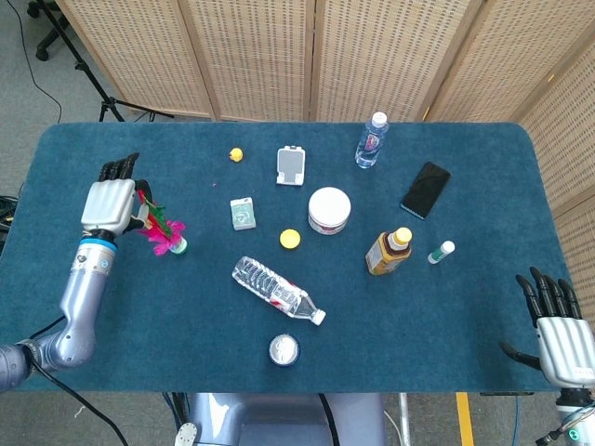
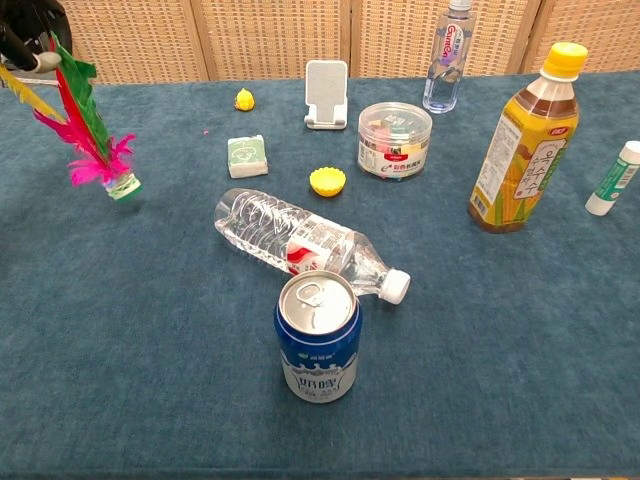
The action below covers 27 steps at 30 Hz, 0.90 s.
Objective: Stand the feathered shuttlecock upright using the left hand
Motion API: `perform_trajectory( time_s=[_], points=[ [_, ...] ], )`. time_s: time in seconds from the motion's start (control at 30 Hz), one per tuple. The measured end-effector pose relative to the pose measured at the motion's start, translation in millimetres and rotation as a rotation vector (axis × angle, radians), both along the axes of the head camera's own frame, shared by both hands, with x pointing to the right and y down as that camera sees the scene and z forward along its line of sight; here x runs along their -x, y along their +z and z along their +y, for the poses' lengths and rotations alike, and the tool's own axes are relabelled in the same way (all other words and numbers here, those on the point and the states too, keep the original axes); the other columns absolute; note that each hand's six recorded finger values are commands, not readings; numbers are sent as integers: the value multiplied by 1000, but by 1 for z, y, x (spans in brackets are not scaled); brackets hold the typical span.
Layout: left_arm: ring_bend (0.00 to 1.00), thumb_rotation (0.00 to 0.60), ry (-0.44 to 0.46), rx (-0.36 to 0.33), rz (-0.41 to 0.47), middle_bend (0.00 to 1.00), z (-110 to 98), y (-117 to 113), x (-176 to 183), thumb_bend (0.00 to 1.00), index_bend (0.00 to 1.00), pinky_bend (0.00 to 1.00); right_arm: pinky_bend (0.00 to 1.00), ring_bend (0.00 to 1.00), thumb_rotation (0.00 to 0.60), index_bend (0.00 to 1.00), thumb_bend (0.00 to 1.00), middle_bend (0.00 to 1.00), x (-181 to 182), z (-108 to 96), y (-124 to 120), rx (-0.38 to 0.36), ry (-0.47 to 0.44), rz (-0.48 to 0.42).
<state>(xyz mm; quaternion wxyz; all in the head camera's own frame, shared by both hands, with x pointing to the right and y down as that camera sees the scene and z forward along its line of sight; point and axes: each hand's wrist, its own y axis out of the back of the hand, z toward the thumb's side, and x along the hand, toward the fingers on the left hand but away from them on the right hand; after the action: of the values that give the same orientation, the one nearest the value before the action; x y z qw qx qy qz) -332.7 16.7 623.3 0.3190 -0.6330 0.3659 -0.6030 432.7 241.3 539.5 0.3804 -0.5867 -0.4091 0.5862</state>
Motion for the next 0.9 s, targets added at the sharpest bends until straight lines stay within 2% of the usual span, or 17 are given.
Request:
perform_trajectory(
  time_s=[0.2, 0.33, 0.47, 0.73, 0.9],
  points=[
    [0, 600, 23, 36, -19, 0, 12, 18, -5, 521, 656, 0, 0, 0, 600, 0, 0, 0, -1, -1, -1, -3, 4, -2],
    [0, 600, 35, 36, -21, 0, 15, 23, -10, 512, 645, 0, 0, 0, 600, 0, 0, 0, -2, -1, -1, -3, 5, -3],
    [0, 600, 40, 17, -11, 0, 14, 22, -14, 472, 566, 0, 0, 0, 600, 0, 0, 0, -2, -1, -2, -7, 6, -4],
    [0, 600, 36, -9, 12, 0, 11, 13, -15, 429, 511, 0, 0, 0, 600, 0, 0, 0, -1, -1, -2, -9, 2, -6],
    [0, 600, 37, -18, 16, 0, 10, 8, -15, 367, 476, 0, 0, 0, 600, 0, 0, 0, -1, -1, -2, -8, 3, -5]
  ],
)
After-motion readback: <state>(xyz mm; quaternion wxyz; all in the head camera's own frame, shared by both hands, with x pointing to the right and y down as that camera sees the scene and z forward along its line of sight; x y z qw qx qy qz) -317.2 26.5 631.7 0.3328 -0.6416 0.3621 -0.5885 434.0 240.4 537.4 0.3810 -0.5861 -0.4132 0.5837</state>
